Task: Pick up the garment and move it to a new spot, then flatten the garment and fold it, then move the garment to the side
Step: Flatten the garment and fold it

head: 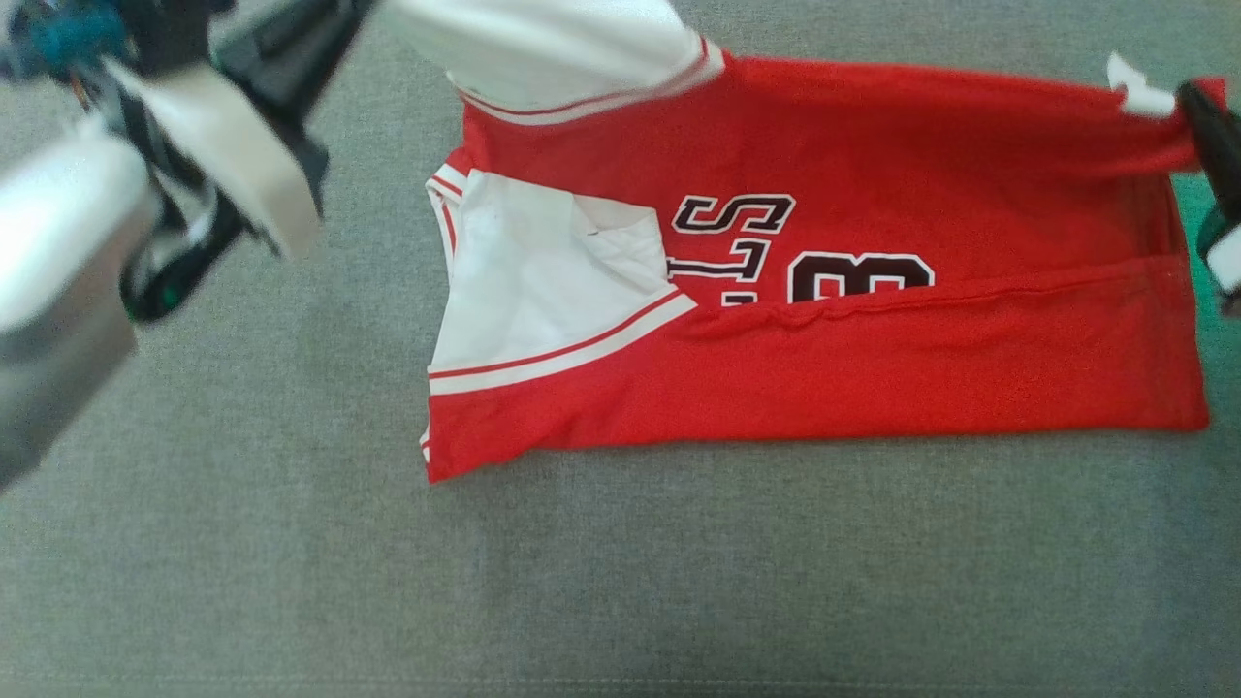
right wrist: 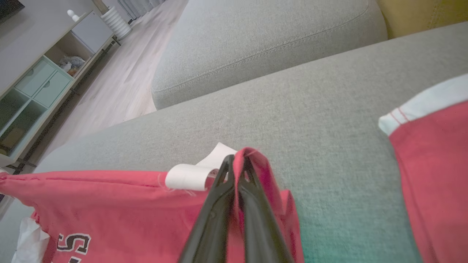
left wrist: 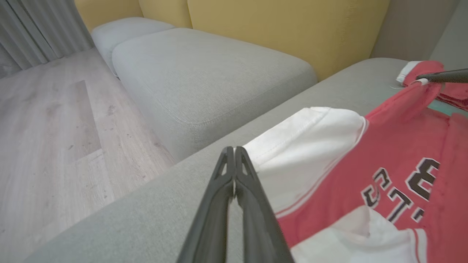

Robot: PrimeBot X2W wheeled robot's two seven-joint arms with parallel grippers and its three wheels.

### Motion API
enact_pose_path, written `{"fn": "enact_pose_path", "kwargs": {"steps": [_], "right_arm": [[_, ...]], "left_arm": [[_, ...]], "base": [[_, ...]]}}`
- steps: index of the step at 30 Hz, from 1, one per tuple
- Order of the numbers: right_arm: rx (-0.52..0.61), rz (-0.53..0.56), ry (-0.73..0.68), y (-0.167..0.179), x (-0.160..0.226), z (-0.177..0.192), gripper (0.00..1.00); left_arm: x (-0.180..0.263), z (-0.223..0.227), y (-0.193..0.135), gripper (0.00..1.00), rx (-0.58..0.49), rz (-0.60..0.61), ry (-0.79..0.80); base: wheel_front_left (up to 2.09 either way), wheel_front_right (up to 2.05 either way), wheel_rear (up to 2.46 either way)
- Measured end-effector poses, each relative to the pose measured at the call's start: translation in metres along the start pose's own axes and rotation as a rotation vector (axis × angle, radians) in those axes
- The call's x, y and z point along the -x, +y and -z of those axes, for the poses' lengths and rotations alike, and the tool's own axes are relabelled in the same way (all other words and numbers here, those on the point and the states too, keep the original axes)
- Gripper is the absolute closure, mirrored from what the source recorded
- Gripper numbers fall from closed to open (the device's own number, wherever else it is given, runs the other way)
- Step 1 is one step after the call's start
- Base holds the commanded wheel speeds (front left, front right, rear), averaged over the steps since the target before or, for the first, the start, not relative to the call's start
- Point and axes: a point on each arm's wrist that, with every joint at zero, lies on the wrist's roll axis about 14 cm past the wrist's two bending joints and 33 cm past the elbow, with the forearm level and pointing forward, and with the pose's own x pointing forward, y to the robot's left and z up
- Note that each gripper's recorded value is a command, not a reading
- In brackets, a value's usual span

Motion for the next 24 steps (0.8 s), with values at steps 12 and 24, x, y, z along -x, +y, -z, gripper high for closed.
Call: {"fn": "enact_pose_path", "kwargs": {"steps": [12, 24], "right_arm": [[-0.013, -0.006, 0.082, -0.005, 0.027, 0.040, 0.97], [-0.028, 0.007, 0.105, -0.009, 0.049, 0.057, 1.00]], "left_arm": [[0.045, 0.062, -0.060, 1.00, 0.064, 0.081, 0.142], [0.074, 0.071, -0.094, 1.00, 0.125, 0.086, 0.146]], "base": [[0.00, 0.00, 0.00], [0.00, 0.00, 0.00]]}}
